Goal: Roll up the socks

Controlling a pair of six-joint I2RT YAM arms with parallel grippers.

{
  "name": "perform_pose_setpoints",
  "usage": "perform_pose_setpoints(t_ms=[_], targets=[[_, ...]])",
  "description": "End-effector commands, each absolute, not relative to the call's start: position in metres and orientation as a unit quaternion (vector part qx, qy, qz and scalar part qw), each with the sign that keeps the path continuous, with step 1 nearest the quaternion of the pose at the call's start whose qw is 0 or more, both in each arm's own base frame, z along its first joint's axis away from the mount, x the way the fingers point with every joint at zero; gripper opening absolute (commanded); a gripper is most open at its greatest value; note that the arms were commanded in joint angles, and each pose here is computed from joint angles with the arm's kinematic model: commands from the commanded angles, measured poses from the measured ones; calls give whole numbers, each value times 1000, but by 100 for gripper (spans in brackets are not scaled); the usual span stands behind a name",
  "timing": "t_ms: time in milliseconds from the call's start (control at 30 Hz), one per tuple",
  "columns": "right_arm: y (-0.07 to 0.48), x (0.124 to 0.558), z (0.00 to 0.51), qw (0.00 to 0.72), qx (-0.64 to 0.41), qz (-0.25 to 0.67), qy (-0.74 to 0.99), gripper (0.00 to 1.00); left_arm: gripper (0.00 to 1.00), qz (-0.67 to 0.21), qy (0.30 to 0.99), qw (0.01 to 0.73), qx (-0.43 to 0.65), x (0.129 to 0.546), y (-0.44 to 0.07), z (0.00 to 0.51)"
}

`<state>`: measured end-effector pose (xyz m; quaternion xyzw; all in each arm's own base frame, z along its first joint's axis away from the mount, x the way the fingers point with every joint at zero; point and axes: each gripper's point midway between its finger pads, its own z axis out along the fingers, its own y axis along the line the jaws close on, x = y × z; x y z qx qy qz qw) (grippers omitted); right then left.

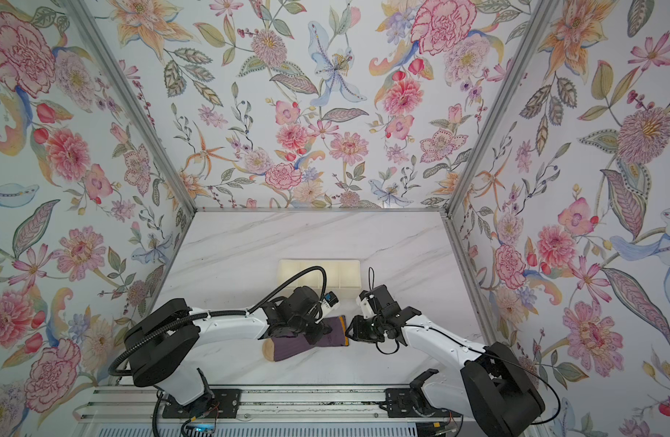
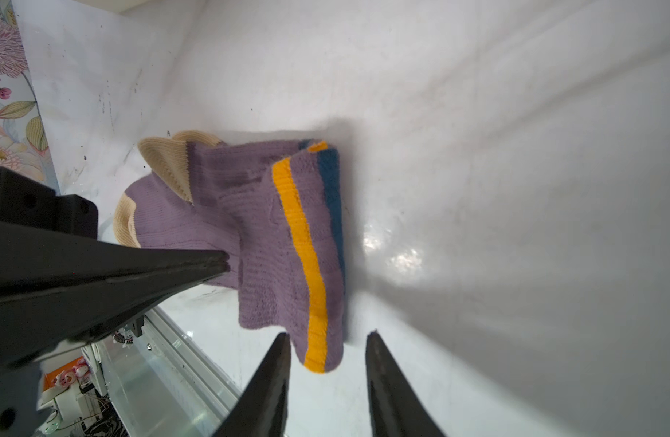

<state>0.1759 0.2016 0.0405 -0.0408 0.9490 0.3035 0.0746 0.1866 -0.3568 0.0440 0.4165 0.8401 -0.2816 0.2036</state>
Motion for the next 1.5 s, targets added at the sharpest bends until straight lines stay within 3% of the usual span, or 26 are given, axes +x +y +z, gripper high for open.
perform_pose_setpoints(t_ms=[0, 1467], targets=[[202, 175, 33, 67, -34, 308, 948, 36, 3, -273, 839, 208, 422, 191, -361, 43], [204, 173, 3, 47, -3, 335, 941, 35, 3, -256, 850, 182, 423, 188, -354, 23]])
